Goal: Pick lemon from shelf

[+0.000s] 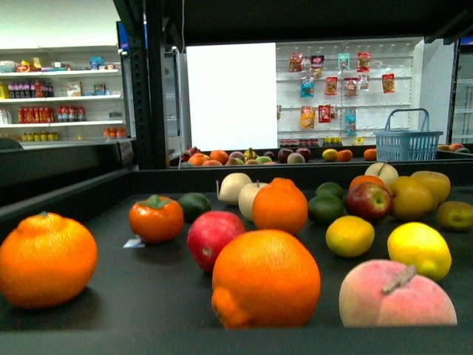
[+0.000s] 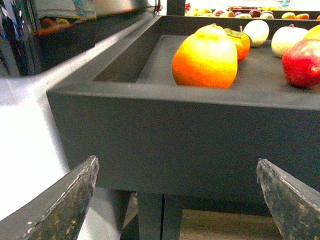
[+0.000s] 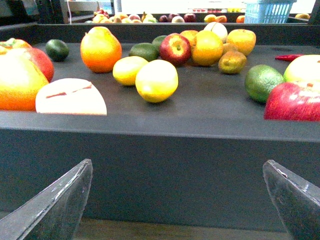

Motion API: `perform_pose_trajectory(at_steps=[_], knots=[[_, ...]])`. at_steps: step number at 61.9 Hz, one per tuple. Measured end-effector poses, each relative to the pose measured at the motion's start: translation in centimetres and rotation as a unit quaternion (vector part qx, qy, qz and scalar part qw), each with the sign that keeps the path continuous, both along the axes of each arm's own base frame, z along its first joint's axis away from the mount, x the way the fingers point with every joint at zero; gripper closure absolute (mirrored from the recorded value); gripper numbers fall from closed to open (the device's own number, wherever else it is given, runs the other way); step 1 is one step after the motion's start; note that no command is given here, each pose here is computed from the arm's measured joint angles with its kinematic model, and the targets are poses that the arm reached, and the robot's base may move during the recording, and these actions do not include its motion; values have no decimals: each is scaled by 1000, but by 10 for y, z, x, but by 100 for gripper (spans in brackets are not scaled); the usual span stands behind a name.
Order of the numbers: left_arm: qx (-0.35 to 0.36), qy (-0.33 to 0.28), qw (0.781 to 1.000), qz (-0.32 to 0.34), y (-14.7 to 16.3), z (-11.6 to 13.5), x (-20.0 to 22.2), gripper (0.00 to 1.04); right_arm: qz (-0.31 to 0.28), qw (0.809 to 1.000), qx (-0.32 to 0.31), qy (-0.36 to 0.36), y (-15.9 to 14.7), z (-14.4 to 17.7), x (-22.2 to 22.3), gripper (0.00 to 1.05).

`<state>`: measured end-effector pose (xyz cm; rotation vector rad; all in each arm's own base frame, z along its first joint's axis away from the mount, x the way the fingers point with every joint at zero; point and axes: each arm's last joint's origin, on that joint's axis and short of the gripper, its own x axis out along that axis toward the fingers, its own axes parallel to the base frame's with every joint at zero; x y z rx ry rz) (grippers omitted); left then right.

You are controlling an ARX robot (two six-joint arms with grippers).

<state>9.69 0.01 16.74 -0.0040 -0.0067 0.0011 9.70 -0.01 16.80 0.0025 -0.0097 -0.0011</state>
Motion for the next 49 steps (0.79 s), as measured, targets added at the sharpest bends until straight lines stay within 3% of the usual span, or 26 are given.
perform_pose_trajectory(at_steps=[49], knots=[[0, 0, 1000, 0, 0, 0, 0, 8, 0, 1000, 0, 0, 0, 0, 0, 2]])
